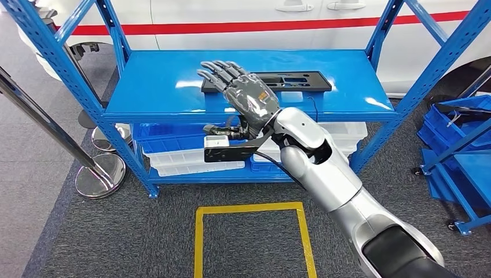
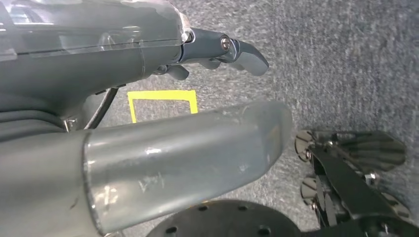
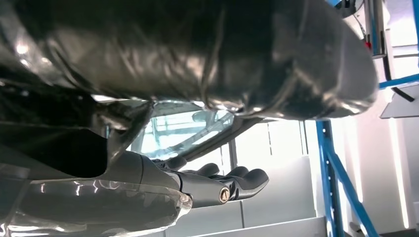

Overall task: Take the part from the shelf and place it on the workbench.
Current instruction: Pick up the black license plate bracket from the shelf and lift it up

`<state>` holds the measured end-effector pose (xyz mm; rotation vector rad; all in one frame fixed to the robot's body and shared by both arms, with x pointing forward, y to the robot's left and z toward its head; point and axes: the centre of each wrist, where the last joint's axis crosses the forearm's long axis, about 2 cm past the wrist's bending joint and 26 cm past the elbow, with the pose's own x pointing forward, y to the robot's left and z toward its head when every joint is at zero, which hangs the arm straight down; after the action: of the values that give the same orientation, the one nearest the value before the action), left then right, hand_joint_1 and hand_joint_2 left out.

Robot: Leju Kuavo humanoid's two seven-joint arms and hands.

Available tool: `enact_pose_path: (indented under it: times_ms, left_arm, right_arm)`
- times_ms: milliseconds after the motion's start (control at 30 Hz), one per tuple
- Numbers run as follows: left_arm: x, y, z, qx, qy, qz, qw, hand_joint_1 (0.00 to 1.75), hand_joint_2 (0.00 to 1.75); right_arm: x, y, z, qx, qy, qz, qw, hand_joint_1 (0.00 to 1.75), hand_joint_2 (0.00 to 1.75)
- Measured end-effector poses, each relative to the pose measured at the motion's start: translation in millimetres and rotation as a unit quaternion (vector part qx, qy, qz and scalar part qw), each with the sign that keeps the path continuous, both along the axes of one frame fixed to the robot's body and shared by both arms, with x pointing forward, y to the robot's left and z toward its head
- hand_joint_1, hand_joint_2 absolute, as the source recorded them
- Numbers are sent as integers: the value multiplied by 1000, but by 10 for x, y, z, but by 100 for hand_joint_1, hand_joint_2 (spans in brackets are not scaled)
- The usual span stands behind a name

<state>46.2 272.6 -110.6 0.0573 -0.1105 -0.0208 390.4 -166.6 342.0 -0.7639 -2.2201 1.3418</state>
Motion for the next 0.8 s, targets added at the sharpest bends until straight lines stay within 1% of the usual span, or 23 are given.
enact_pose_path:
  times_ms: [300, 467, 800]
  left_arm:
    - [18, -46, 4, -7, -7, -10, 1000, 0, 0]
    - [16, -55, 4, -7, -7, -14, 1000, 0, 0]
    - [50, -78, 10, -9, -16, -18, 1000, 0, 0]
  right_arm:
    - [11, -127, -13, 0, -3, -10, 1000, 0, 0]
    - [12, -200, -90, -4, 5, -18, 1000, 0, 0]
    - [22, -288, -58, -5, -2, -27, 1000, 0, 0]
